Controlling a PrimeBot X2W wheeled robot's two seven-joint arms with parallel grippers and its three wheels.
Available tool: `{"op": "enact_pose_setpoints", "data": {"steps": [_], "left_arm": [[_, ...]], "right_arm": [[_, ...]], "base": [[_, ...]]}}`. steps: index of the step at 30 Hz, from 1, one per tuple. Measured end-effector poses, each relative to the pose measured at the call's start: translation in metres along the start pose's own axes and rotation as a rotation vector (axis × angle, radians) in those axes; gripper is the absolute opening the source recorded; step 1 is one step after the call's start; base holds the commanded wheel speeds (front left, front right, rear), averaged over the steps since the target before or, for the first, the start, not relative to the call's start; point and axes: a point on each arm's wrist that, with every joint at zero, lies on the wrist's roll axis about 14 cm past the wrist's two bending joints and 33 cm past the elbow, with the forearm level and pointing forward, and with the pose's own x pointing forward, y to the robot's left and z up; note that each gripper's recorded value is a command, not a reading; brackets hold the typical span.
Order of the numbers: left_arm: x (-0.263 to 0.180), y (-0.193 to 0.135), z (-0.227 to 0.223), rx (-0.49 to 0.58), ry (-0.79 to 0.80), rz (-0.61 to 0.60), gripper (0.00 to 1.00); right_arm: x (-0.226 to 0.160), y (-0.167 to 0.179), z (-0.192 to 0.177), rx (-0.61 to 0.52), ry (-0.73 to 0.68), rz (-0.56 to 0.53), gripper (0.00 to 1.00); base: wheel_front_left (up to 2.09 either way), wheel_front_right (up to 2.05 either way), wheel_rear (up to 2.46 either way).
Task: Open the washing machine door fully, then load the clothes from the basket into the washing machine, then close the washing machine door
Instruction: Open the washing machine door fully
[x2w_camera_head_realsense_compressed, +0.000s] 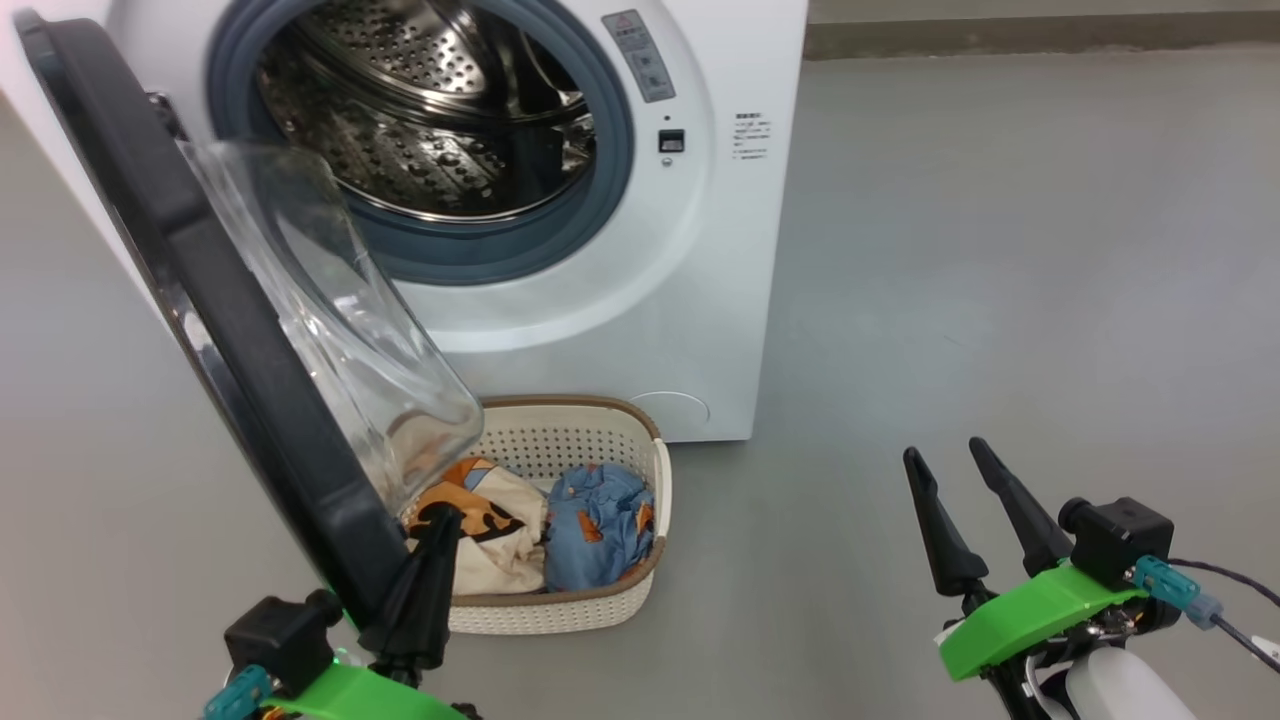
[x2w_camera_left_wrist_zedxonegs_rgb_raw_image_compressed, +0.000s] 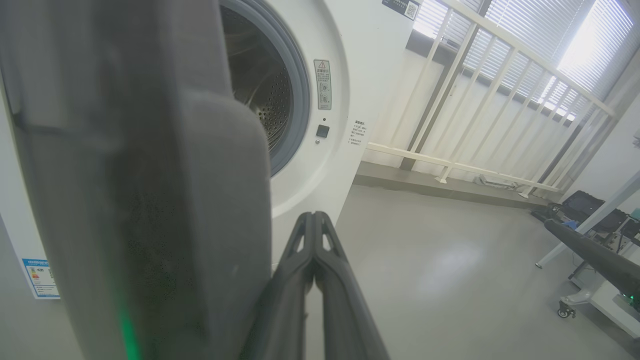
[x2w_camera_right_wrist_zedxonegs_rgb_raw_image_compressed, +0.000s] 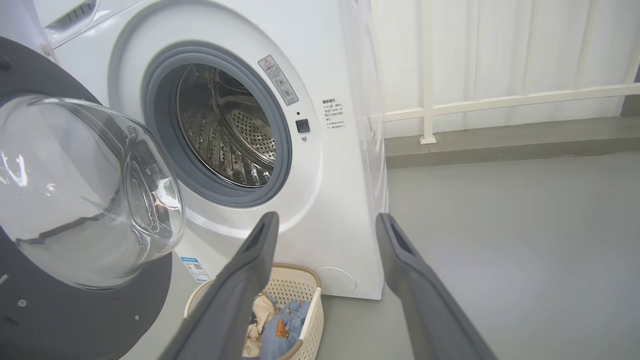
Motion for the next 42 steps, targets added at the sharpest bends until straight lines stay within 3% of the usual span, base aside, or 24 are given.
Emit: {"op": "enact_pose_setpoints", "data": {"steps": [20, 42], "left_arm": [[-0.056, 0.067, 0.027, 0.009, -0.043, 0.241, 0.00], [-0.119, 0.178, 0.061, 0.035, -0.007, 0.555, 0.00]], "right_arm": [[0.021, 0.051, -0.018, 0.026, 0.048, 0.138, 1.00], [0.040, 0.105, -0.040, 0.064, 0.105, 0.275, 1.00]], "base": [[0.00, 0.00, 0.00], [0.00, 0.00, 0.00]]}}
